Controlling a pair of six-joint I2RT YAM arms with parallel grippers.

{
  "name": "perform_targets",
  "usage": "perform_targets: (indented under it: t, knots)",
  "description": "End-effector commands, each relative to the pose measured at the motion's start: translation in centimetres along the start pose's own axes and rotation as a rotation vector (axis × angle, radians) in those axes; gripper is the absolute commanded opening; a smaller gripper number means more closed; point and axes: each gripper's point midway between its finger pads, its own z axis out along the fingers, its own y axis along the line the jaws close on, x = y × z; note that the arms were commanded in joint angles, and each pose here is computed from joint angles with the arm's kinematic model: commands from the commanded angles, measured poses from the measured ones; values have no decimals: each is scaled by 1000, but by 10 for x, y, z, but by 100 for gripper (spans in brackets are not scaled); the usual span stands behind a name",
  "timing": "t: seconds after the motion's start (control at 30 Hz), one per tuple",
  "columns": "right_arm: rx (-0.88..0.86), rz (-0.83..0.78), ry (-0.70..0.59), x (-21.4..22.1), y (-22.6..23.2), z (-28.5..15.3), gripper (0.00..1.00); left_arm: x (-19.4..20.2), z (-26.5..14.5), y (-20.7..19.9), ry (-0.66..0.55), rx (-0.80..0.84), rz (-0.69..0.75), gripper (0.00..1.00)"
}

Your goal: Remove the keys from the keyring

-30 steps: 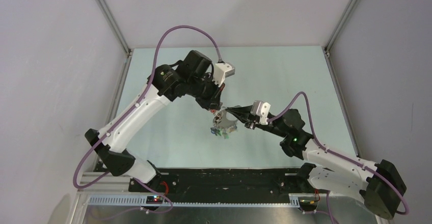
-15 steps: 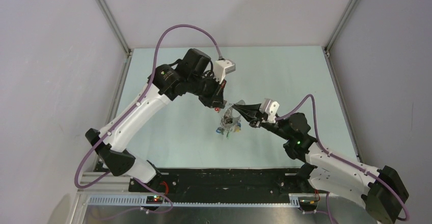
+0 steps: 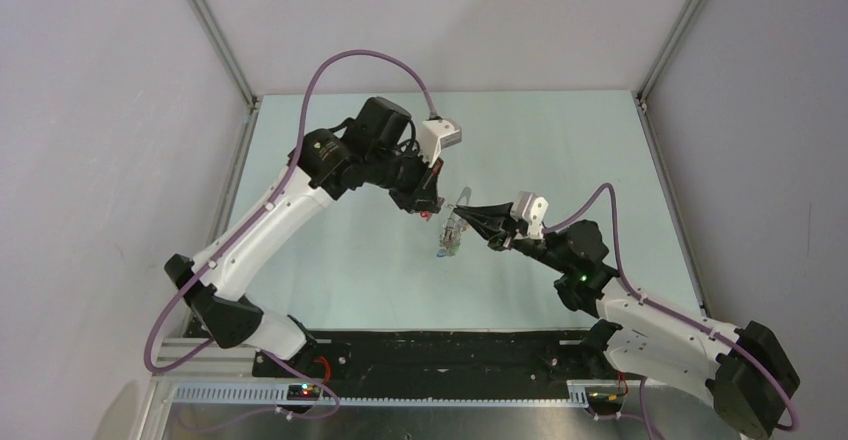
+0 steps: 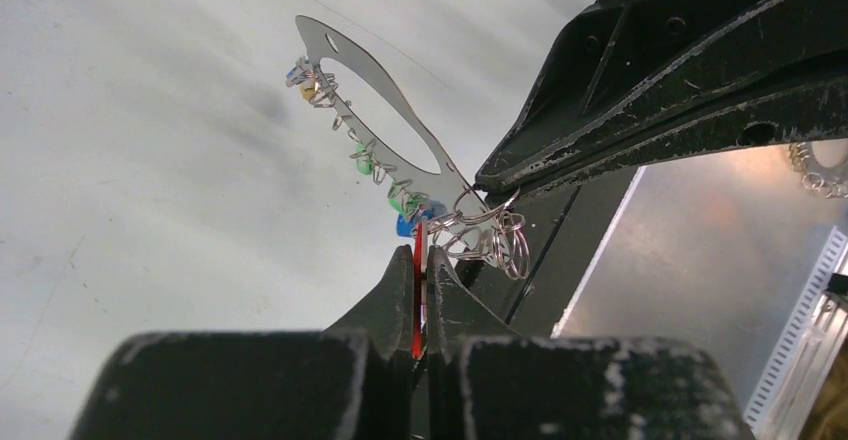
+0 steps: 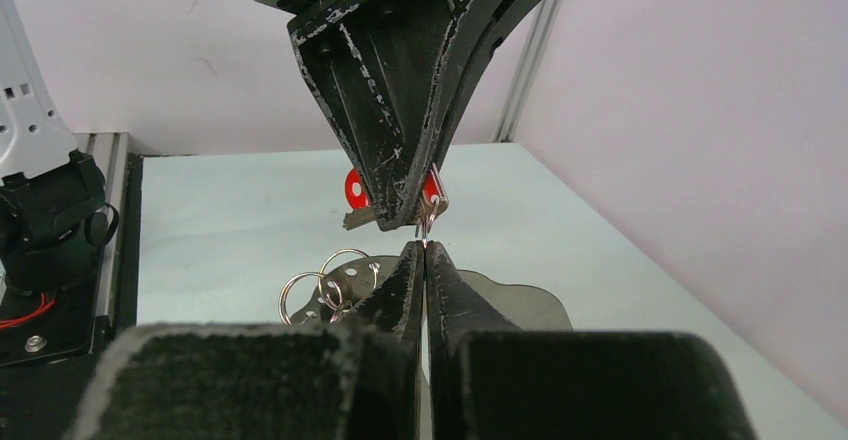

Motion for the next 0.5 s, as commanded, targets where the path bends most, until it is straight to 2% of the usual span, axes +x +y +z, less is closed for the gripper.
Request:
perform_targets:
  t: [0.0, 0.47]
  knots:
    - [-18, -84, -163, -52, -4, 8, 0, -1, -16, 7, -33, -51, 99, 0]
    - [-133, -144, -181, -66, 17, 18, 0, 8, -15, -3, -16, -36, 256, 0]
